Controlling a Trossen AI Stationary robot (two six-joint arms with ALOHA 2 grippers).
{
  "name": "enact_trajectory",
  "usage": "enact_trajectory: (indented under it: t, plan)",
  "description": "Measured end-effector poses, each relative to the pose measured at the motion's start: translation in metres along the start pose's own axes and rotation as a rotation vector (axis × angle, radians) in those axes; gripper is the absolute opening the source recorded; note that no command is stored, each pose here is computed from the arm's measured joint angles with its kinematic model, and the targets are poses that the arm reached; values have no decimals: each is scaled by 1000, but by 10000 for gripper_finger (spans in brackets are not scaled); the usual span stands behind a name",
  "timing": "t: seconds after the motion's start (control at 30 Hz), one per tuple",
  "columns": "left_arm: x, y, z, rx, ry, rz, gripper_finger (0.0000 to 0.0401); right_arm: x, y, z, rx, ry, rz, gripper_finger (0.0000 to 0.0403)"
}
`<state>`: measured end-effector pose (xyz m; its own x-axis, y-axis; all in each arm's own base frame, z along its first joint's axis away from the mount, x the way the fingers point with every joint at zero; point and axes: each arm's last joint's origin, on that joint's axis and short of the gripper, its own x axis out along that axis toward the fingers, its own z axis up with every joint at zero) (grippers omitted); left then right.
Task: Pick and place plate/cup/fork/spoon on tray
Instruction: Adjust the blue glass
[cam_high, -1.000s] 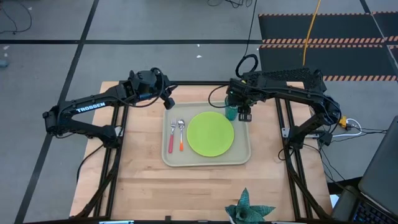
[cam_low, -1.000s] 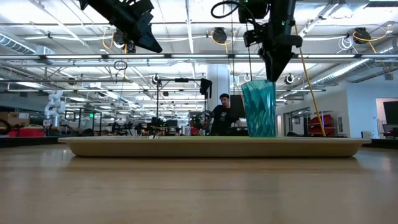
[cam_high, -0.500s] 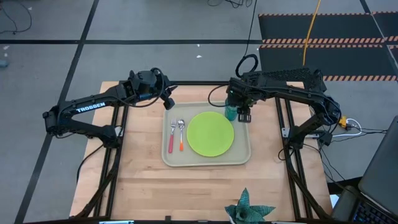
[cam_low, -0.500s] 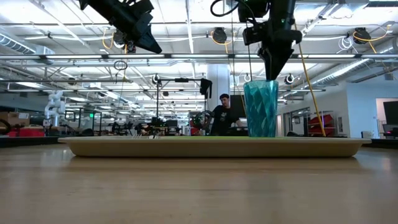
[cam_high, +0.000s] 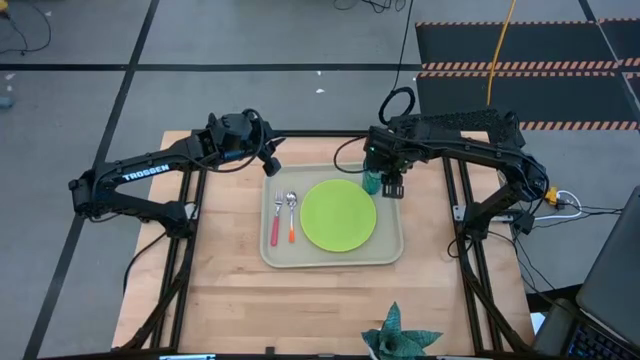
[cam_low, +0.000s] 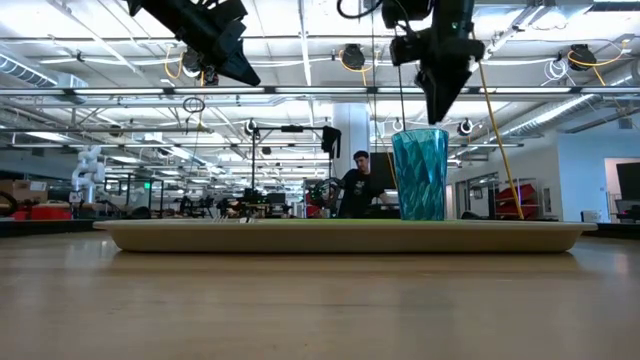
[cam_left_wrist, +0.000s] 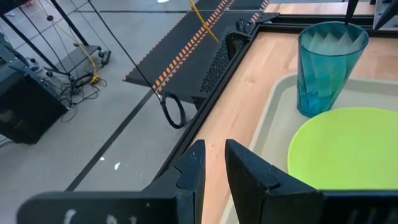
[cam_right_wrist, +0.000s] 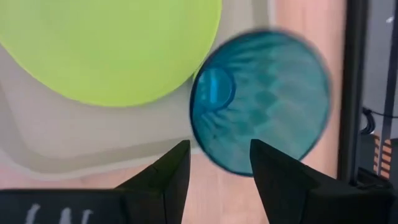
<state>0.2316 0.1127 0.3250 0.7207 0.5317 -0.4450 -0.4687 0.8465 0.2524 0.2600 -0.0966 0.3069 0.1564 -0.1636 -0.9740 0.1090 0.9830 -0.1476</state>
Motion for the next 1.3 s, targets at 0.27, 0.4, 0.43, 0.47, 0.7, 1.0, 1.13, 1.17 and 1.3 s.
enact_trajectory:
  t: [0.27, 0.4, 0.43, 0.47, 0.7, 1.0, 1.13, 1.17, 1.3]
  plan:
    - [0, 0, 1, 1, -13, 2, 67, -22, -8, 12, 7, -131, -36, 157]
    - [0, 0, 0, 2, -5, 1, 67, -9, -13, 14, 20, -105, -35, 157]
    - [0, 0, 0, 1, -4, 0, 67, -6, -14, 15, 19, -96, -33, 157]
    - [0, 0, 0, -1, -5, -1, 67, -4, -15, 17, 20, -93, -33, 157]
    - [0, -1, 0, -4, -7, -23, 67, 16, -21, 23, 27, -32, -13, 157]
    - [0, -1, 0, 0, -2, -24, 67, 30, -27, 26, 16, 10, 16, 157]
    - [0, -1, 0, 2, -3, -24, 67, 31, -30, 25, 22, 10, 17, 157]
    - [0, -1, 0, 2, -3, -23, 67, 31, -31, 25, 26, 9, 20, 157]
    - [0, -1, 0, -1, -3, -24, 67, 31, -34, 24, 38, -2, 36, 157]
